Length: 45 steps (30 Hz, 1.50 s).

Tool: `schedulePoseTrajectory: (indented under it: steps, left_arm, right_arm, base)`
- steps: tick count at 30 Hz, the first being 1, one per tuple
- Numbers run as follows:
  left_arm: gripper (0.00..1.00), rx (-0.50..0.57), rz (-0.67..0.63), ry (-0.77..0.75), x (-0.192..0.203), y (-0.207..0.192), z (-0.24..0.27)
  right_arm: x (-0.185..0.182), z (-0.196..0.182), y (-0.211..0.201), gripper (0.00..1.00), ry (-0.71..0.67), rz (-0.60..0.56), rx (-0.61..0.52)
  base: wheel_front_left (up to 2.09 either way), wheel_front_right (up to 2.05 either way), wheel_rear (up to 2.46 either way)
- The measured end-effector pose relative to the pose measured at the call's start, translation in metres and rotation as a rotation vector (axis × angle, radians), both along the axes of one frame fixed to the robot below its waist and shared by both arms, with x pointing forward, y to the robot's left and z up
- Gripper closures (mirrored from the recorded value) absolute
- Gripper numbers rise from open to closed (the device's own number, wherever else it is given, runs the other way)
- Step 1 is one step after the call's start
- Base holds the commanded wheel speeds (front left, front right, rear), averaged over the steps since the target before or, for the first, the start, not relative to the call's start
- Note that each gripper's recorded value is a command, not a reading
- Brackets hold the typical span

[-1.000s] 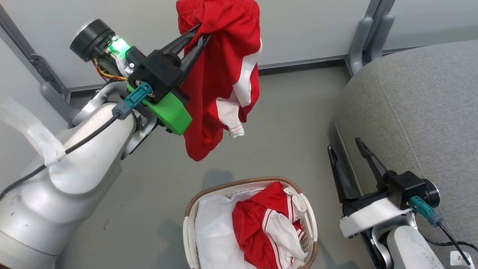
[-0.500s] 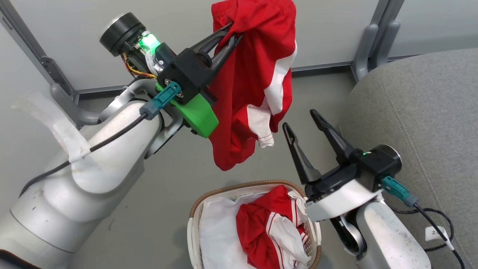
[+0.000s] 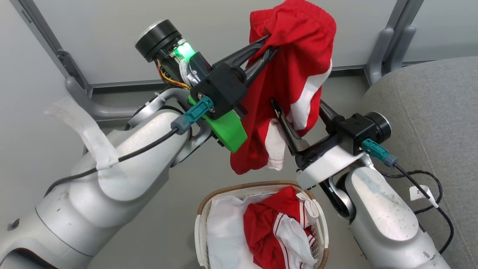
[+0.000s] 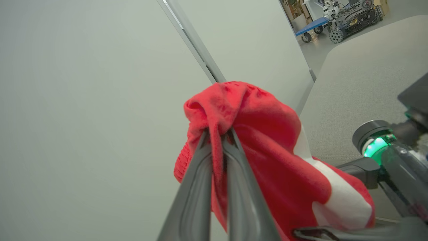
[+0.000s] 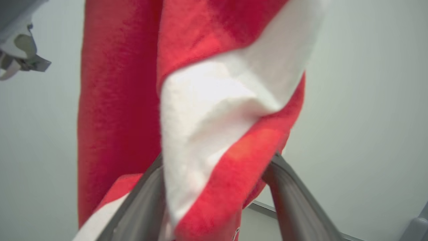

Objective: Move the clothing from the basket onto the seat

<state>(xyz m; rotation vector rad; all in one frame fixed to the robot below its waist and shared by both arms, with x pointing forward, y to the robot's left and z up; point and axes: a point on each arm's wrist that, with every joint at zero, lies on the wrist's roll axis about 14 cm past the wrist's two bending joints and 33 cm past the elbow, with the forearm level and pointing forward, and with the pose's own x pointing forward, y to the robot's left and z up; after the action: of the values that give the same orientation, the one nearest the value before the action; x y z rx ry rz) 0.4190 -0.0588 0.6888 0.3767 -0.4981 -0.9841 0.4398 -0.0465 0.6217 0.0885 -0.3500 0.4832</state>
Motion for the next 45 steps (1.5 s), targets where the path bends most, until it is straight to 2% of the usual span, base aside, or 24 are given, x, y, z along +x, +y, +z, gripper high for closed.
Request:
schedulePoseTrajectory:
  steps: [1, 2, 4, 12, 14, 15, 17, 26, 35, 45]
  left_arm:
    - [1.00, -0.003, -0.003, 0.004, -0.001, 0.000, 0.000]
    - [1.00, -0.006, -0.005, 0.008, -0.002, -0.001, -0.001]
    - [1.00, -0.005, 0.000, 0.019, -0.001, 0.001, -0.005]
    - [0.98, -0.075, 0.035, 0.128, 0.005, 0.012, -0.034]
    - [0.62, -0.098, 0.055, 0.170, 0.007, 0.017, -0.046]
    - [0.23, -0.114, 0.069, 0.191, 0.008, 0.020, -0.051]
    - [0.00, -0.133, 0.094, 0.227, 0.010, 0.026, -0.062]
    - [0.00, -0.213, 0.211, 0.421, 0.009, 0.050, -0.117]
    - [0.00, -0.285, 0.264, 0.574, -0.006, 0.061, -0.157]
    - [0.00, -0.276, 0.246, 0.625, -0.012, 0.049, -0.177]
  right_arm:
    - [0.002, 0.000, 0.002, 0.29, 0.001, 0.005, -0.002]
    - [0.003, 0.001, 0.003, 0.62, 0.003, 0.010, 0.003]
    - [0.005, 0.003, 0.005, 1.00, 0.004, 0.017, 0.011]
    - [0.009, 0.008, -0.004, 1.00, -0.003, -0.006, 0.047]
    - [0.009, 0.011, -0.008, 1.00, -0.009, -0.016, 0.055]
    - [0.010, 0.012, -0.011, 1.00, -0.012, -0.023, 0.060]
    - [0.010, 0.014, -0.015, 1.00, -0.018, -0.035, 0.065]
    - [0.015, 0.016, -0.037, 1.00, -0.032, -0.104, 0.071]
    - [0.018, 0.003, -0.055, 1.00, -0.002, -0.164, 0.070]
    - [0.017, -0.016, -0.095, 1.00, 0.039, -0.282, 0.061]
  base:
    - [0.00, 0.00, 0.00]
    - [0.00, 0.00, 0.00]
    - [0.00, 0.00, 0.00]
    - [0.00, 0.00, 0.00]
    - [0.00, 0.00, 0.00]
    - [0.00, 0.00, 0.00]
    - [0.00, 0.00, 0.00]
    - [0.00, 0.00, 0.00]
    - [0.00, 0.00, 0.00]
    - [0.00, 0.00, 0.00]
